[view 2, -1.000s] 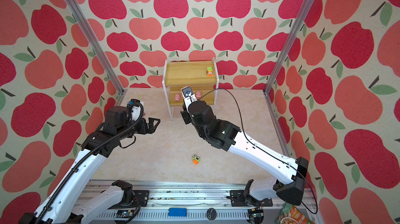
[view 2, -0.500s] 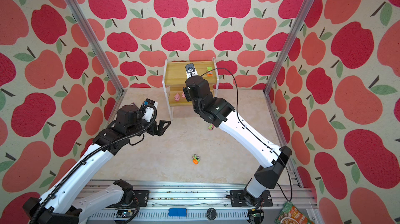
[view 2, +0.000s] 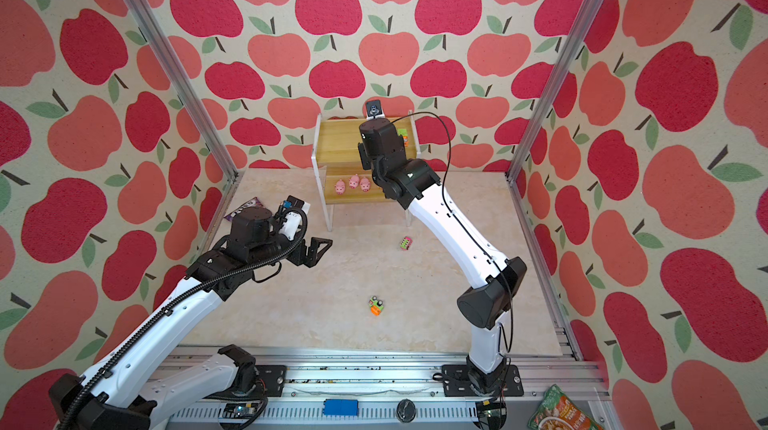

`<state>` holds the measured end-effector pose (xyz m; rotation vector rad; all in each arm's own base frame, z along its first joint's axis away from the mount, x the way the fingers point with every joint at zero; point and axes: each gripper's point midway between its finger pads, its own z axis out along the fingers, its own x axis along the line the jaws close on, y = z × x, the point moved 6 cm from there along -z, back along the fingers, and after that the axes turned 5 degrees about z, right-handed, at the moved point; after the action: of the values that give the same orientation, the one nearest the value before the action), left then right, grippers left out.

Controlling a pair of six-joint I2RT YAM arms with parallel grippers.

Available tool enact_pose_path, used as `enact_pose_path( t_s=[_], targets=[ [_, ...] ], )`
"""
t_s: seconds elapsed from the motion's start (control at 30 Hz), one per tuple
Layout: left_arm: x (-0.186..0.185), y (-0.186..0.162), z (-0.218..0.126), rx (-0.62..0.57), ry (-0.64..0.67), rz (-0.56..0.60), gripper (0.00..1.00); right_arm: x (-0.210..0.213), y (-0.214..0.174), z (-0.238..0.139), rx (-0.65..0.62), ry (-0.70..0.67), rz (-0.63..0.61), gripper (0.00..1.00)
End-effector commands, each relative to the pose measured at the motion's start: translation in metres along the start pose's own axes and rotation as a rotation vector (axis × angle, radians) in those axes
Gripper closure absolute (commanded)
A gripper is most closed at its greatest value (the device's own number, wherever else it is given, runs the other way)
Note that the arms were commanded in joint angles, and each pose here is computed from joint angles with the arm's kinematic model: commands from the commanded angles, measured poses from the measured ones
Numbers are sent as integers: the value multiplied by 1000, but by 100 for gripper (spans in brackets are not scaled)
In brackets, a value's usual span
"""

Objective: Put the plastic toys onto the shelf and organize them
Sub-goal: 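Raise the striped-box truck over the upper shelf board beside the orange truck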

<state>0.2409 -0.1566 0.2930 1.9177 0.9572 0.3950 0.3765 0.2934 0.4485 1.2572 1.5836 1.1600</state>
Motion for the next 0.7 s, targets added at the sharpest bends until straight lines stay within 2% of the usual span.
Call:
enact_pose_path(
  t_s=[0.0, 0.3, 0.67],
  targets=[
    [0, -1, 5, -1, -9, 19, 1, -4, 0, 10, 30, 7, 26, 82],
    [5, -3, 9, 15, -9, 0, 1, -9, -8, 42, 72, 1, 52, 81],
    [9, -3, 12, 15, -15, -22, 1, -10, -15, 63, 98, -6, 50, 81]
  ],
)
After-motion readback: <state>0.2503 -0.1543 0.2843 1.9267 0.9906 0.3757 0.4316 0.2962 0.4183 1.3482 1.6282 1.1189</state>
